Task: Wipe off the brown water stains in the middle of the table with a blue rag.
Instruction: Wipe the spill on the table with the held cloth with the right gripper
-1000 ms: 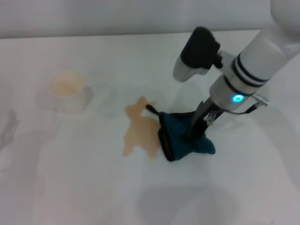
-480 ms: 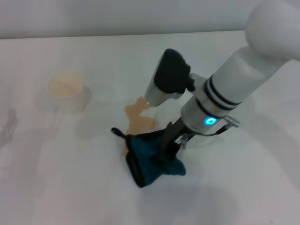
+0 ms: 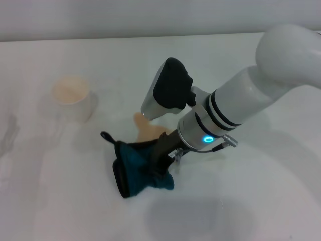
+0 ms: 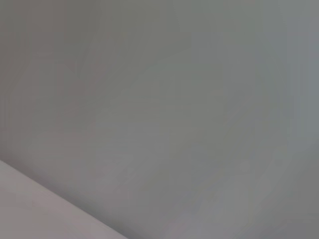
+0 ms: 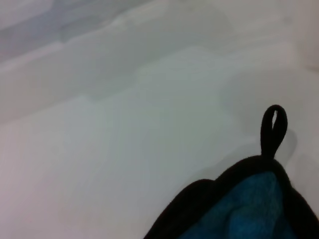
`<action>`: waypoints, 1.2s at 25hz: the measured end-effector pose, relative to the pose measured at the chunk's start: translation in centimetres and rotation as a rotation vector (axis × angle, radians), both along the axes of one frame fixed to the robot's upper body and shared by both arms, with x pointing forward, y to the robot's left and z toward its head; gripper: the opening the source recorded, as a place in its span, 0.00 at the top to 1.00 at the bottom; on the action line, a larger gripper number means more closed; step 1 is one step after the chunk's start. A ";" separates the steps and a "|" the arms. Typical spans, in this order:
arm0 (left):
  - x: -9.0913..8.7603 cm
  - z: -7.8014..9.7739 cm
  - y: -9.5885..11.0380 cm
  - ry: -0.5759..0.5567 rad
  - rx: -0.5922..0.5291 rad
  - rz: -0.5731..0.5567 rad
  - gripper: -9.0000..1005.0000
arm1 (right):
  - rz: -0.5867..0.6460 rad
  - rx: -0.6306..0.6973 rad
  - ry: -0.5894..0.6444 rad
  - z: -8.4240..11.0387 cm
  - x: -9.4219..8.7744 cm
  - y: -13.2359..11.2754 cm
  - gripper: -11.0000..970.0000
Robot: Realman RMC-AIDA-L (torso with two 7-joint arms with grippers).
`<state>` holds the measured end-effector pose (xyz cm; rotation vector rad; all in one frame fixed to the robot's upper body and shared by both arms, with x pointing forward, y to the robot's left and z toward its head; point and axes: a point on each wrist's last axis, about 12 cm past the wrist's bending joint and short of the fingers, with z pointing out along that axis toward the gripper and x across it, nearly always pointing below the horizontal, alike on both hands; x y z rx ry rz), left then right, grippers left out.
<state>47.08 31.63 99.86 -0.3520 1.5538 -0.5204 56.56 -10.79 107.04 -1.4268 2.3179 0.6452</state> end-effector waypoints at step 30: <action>0.0 0.0 -0.2 0.000 -0.003 -0.001 0.11 | -0.242 -0.037 -0.407 -1.2 4.7 -2.9 0.90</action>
